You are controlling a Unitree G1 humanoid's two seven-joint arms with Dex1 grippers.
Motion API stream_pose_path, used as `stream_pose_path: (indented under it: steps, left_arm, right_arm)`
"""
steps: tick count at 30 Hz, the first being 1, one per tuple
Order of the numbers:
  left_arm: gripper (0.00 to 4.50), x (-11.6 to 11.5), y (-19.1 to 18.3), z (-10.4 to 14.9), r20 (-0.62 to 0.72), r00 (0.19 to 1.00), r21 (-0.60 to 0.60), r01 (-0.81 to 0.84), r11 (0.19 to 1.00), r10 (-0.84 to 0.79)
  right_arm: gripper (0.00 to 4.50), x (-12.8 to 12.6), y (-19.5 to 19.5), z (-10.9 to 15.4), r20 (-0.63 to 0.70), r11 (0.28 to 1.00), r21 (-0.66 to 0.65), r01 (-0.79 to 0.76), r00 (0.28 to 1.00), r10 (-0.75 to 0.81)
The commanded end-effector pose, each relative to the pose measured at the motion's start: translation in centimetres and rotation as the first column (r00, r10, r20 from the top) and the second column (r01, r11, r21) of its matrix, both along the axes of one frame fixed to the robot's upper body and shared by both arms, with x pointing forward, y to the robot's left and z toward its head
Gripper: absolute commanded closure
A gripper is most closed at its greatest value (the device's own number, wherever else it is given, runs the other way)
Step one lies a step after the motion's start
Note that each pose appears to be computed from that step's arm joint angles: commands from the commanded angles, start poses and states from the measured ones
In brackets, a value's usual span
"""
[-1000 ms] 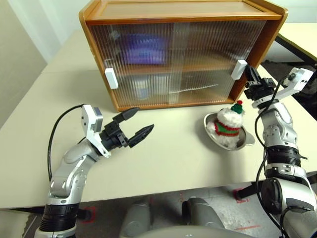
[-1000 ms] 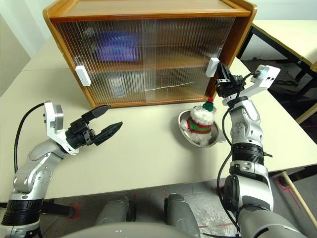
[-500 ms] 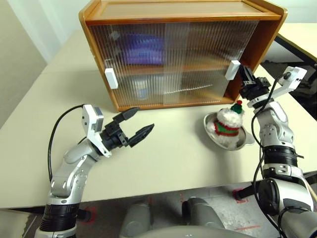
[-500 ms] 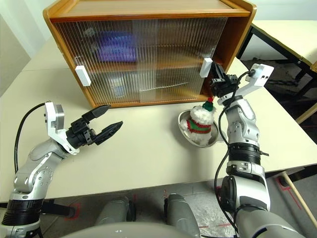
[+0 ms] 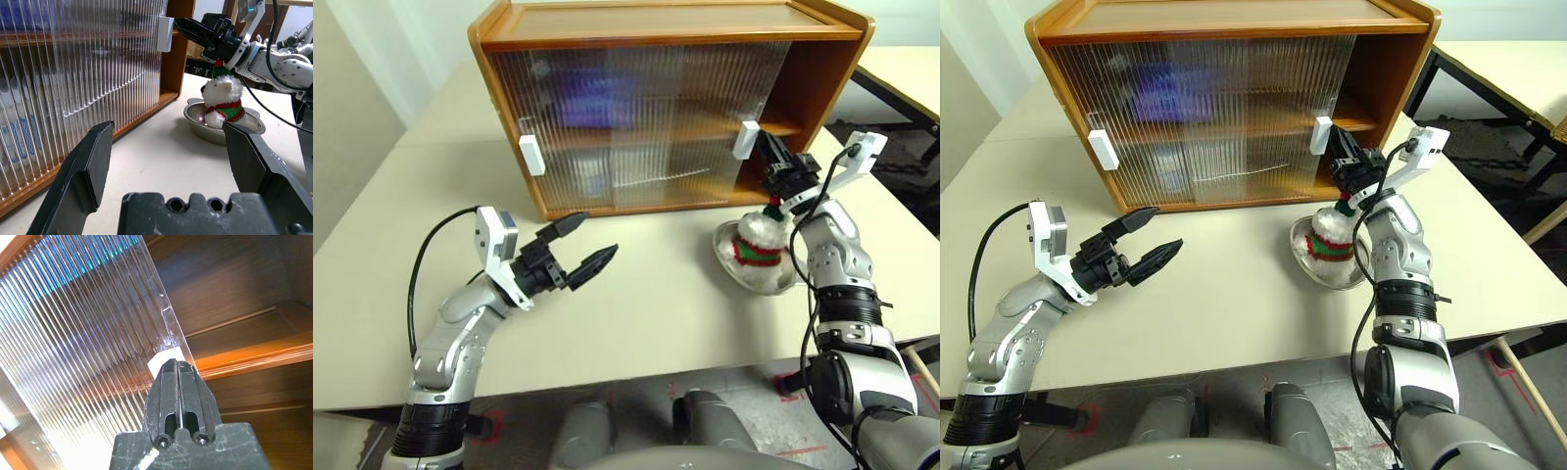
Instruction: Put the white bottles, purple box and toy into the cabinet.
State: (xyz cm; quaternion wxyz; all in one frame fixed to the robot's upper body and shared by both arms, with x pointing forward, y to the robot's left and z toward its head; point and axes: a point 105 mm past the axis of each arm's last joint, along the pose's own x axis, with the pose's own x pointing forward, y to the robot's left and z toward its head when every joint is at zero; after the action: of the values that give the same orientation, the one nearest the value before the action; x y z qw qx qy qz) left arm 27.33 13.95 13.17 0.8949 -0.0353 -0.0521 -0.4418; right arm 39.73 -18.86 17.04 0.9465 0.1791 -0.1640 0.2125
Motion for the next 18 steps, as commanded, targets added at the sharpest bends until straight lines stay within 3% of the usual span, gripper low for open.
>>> stream_pose_path:
  steps: [1,18]
  left_arm:
    - [0.0,-0.2,-0.3,0.2,0.014,1.0,0.008,0.008,1.0,-0.008]
    - [0.0,-0.3,-0.2,0.3,0.013,1.0,0.016,0.011,1.0,-0.012]
  right_arm:
    - [4.47,0.0,1.1,-0.1,-0.004,0.999,0.005,-0.052,0.999,0.052]
    - [4.47,-0.2,5.8,0.1,0.008,0.978,0.045,-0.204,0.979,0.204]
